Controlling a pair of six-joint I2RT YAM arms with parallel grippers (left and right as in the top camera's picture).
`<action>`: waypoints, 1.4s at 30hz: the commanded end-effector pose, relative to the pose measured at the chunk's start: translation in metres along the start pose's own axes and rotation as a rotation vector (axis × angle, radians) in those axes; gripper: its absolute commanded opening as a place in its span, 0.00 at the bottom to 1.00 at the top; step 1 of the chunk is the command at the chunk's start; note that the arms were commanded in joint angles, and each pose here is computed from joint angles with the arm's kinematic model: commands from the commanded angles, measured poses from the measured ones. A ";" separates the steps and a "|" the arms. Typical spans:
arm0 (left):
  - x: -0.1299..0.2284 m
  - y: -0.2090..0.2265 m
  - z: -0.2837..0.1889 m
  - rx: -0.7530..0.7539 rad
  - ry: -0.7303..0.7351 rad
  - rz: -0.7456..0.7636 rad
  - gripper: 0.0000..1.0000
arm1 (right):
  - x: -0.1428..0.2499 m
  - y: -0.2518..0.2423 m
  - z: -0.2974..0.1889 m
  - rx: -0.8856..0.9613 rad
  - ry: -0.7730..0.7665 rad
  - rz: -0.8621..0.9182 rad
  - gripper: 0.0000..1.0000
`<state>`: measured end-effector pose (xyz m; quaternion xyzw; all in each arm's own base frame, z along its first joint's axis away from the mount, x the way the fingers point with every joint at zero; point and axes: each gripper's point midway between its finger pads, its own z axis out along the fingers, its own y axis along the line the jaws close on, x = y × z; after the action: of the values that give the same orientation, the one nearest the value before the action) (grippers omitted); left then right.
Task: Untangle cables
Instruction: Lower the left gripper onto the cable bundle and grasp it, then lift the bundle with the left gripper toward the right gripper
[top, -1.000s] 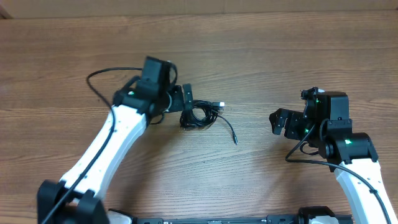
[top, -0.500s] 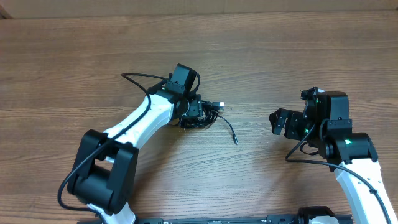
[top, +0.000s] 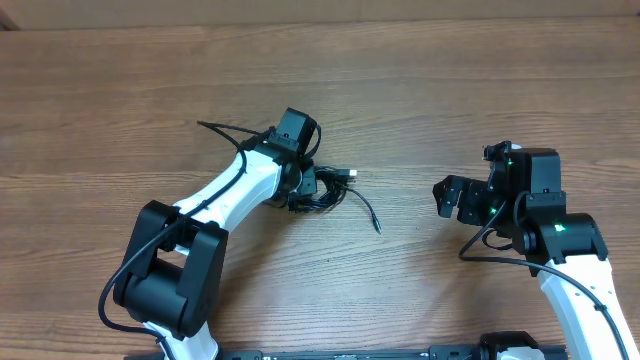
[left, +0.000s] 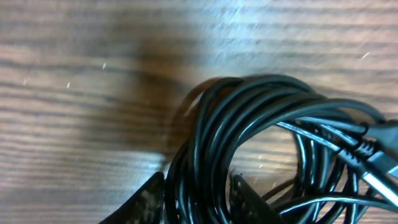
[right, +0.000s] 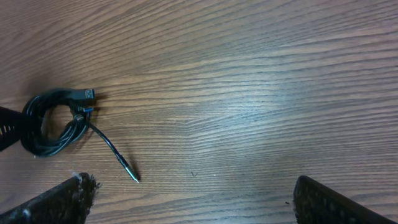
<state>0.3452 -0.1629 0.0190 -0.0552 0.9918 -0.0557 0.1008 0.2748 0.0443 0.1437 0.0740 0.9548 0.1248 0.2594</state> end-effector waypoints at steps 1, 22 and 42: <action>-0.001 0.004 0.000 -0.040 -0.003 0.005 0.36 | -0.012 0.005 -0.009 -0.015 -0.037 0.001 1.00; -0.005 -0.043 -0.034 0.188 0.050 0.184 0.04 | -0.011 0.018 -0.009 -0.088 -0.023 0.028 1.00; 0.019 -0.121 -0.092 0.536 0.080 0.609 0.04 | -0.004 0.067 0.019 -0.398 0.123 0.028 0.87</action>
<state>0.3219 -0.2575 0.1006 0.2202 0.9373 -0.2640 0.0574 0.2868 0.1037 0.1362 0.0376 0.9328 0.2957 0.2025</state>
